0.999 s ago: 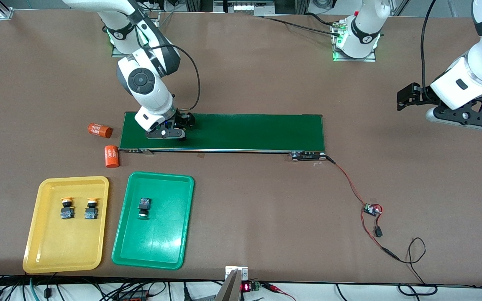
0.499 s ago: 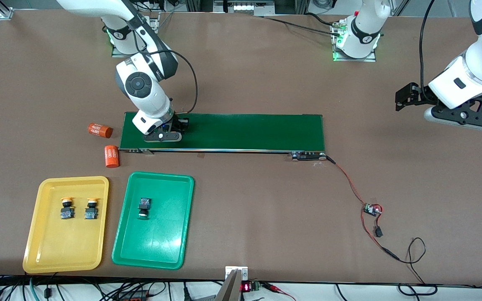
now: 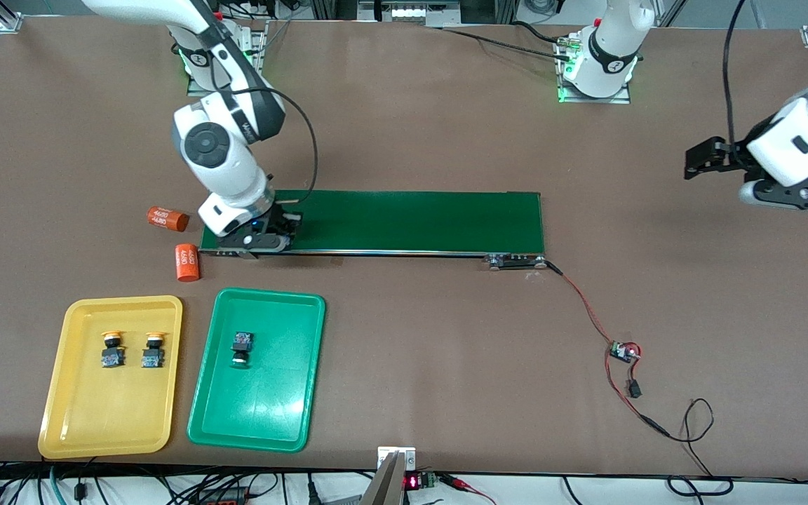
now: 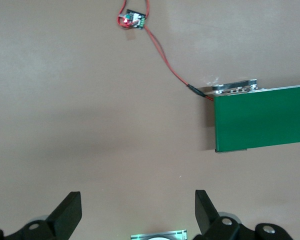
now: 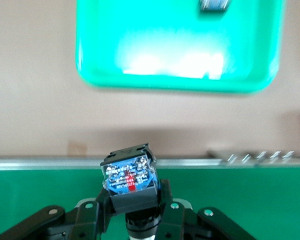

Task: Sort buttons by color to trays
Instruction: 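Grasp the green-capped button with the right gripper and lift it, then lower the button into the green tray and open the right gripper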

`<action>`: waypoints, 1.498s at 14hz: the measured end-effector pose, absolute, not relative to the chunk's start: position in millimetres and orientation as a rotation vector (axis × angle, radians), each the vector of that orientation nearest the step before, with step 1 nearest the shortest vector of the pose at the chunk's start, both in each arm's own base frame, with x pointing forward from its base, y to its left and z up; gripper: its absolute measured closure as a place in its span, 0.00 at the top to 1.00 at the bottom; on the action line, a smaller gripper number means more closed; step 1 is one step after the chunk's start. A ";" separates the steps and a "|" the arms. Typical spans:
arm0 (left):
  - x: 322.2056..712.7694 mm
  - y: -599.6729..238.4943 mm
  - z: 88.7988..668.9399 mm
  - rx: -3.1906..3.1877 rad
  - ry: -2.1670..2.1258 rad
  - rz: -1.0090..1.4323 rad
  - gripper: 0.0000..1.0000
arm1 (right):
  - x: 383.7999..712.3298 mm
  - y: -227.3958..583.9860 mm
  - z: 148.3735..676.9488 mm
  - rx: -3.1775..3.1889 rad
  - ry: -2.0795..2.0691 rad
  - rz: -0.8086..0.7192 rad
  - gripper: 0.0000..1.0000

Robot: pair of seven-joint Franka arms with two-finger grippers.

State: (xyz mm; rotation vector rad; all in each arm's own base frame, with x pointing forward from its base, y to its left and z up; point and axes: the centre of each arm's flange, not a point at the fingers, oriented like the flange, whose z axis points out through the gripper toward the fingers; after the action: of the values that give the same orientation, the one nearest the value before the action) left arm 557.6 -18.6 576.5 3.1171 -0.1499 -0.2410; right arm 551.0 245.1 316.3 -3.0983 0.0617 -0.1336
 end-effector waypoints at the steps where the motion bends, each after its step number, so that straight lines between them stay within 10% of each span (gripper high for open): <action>1: 557.5 -16.8 576.0 3.116 -0.145 -0.246 1.00 | 568.9 238.3 338.8 -3.090 0.074 -0.185 0.40; 12: 579.8 -34.4 568.5 3.116 -0.188 -0.173 1.00 | 712.4 216.5 289.5 -3.063 0.183 -0.351 0.40; 21: 580.1 -33.6 579.9 3.119 -0.186 -0.134 1.00 | 737.9 208.3 203.0 -3.060 0.162 -0.413 0.47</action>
State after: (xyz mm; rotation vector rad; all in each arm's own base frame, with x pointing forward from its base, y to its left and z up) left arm 580.1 -33.6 579.9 3.1186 -0.1858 -0.1337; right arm 737.9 208.3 203.0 -3.0601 0.1616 -0.4125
